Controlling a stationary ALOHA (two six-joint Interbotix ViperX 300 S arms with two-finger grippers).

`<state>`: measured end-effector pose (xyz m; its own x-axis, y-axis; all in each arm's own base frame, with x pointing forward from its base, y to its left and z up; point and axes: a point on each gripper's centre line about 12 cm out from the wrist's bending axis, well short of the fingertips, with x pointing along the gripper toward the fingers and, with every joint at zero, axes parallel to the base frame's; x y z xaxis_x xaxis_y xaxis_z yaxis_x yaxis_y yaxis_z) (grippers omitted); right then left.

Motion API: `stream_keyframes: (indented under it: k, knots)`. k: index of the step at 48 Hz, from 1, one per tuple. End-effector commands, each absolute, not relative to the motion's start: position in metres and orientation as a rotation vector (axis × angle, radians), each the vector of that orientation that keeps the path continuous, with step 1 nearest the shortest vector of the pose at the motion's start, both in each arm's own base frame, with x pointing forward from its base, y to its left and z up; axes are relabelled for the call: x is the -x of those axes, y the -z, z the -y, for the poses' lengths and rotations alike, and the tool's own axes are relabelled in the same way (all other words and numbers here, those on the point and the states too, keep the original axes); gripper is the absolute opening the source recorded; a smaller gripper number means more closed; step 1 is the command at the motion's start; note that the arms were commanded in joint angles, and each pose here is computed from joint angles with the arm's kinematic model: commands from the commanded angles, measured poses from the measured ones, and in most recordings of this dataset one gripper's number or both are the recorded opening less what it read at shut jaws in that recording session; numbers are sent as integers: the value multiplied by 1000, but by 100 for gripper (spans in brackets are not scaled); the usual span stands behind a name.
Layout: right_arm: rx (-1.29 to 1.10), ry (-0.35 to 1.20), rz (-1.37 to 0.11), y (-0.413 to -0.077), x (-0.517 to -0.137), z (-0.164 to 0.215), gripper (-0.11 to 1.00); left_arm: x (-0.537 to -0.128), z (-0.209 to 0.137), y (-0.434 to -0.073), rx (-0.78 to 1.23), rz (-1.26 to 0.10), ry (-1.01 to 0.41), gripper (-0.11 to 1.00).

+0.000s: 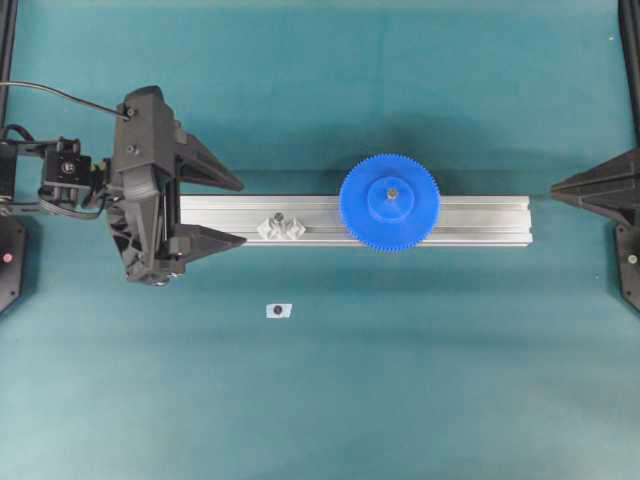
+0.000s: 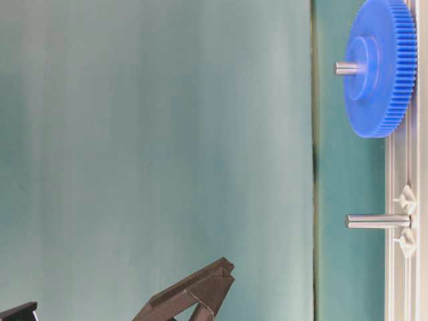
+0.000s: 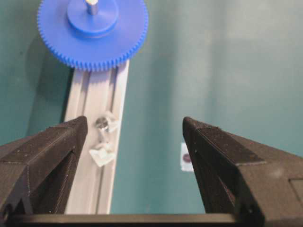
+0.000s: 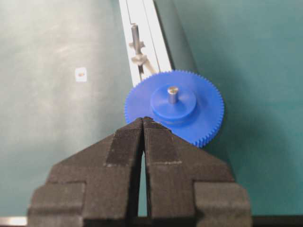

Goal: Find the location of the shaft and insert the large gear.

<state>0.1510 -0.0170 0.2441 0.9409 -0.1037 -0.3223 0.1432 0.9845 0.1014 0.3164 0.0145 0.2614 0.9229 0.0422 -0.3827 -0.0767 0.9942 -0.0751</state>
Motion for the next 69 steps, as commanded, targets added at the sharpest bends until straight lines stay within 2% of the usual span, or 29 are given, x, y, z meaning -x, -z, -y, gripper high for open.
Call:
stream_keyframes:
  k: [1, 13, 69]
  knots:
    - [-130, 129, -309, -249, -153, 17, 4, -320, -15, -275, 87, -348, -61, 82]
    - [-130, 129, -309, -249, -153, 17, 4, -320, -15, -279, 85, -290, -57, 82]
    - [-130, 129, -307, -249, -152, 17, 4, -320, -15, -275, 85, -303, -57, 82]
